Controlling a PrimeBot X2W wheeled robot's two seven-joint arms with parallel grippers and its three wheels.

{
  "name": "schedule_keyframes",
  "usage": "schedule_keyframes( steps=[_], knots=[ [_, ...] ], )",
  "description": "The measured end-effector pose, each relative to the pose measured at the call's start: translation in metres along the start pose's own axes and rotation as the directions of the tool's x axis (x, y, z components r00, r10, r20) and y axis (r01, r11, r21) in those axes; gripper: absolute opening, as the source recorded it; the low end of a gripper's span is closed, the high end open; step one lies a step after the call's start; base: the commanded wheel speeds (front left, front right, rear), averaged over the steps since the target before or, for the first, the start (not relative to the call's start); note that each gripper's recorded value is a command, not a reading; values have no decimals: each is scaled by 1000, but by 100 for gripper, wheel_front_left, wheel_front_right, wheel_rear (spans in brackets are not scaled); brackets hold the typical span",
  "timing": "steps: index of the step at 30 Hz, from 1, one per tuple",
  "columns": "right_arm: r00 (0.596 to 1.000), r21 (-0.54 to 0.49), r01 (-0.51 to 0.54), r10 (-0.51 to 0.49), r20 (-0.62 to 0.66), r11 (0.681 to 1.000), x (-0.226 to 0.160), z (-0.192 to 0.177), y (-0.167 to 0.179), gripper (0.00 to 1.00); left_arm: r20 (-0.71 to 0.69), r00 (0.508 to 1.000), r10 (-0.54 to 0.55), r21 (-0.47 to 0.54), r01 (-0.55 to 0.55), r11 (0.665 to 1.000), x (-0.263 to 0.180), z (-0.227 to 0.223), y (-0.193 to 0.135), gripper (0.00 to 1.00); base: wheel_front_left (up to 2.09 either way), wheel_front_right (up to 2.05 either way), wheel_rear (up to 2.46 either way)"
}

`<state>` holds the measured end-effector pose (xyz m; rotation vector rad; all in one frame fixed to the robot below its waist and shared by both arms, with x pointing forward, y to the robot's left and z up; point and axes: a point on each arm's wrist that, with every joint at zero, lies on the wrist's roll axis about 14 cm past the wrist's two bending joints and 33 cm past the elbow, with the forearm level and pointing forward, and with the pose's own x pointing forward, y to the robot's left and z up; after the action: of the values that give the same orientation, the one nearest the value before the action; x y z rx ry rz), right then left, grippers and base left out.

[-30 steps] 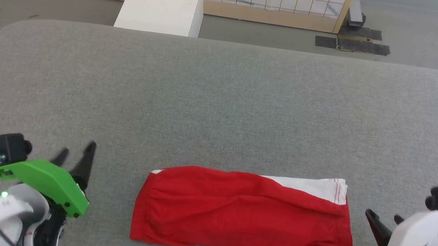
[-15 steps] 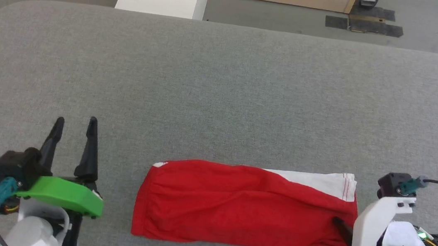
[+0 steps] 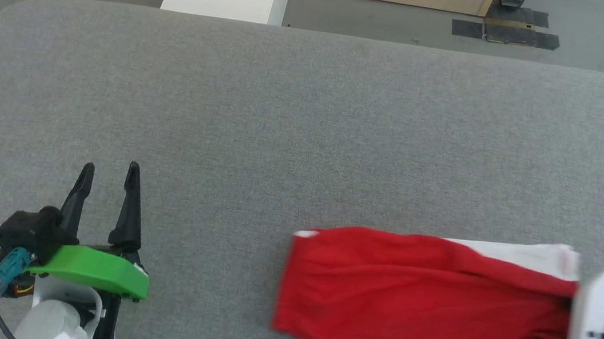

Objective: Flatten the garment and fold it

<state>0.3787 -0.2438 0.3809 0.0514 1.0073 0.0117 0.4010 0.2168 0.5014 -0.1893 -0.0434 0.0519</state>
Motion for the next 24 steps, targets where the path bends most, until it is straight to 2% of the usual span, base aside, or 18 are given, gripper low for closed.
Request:
schedule_keyframes(
  steps=[7,9,15,19,24],
  knots=[
    [977,46,211,-209,-51,976,-13,-6,-79,0,4,1000,-18,-5,18,1000,1,-1,-6,100,0,0,0],
    [973,24,226,-225,-56,974,-14,-7,-81,0,8,1000,-21,-6,21,1000,1,0,-7,100,0,0,0],
    [979,-77,203,-203,2,976,-30,17,-61,0,30,999,-31,-9,31,999,-2,8,-11,100,0,0,0],
    [991,-179,133,-125,55,975,-53,34,-24,0,46,998,-39,-9,39,999,-7,14,-14,100,0,0,0],
    [999,-261,23,-14,36,965,-75,22,22,0,59,997,-47,-16,48,999,-12,19,-18,100,0,0,0]
  ],
)
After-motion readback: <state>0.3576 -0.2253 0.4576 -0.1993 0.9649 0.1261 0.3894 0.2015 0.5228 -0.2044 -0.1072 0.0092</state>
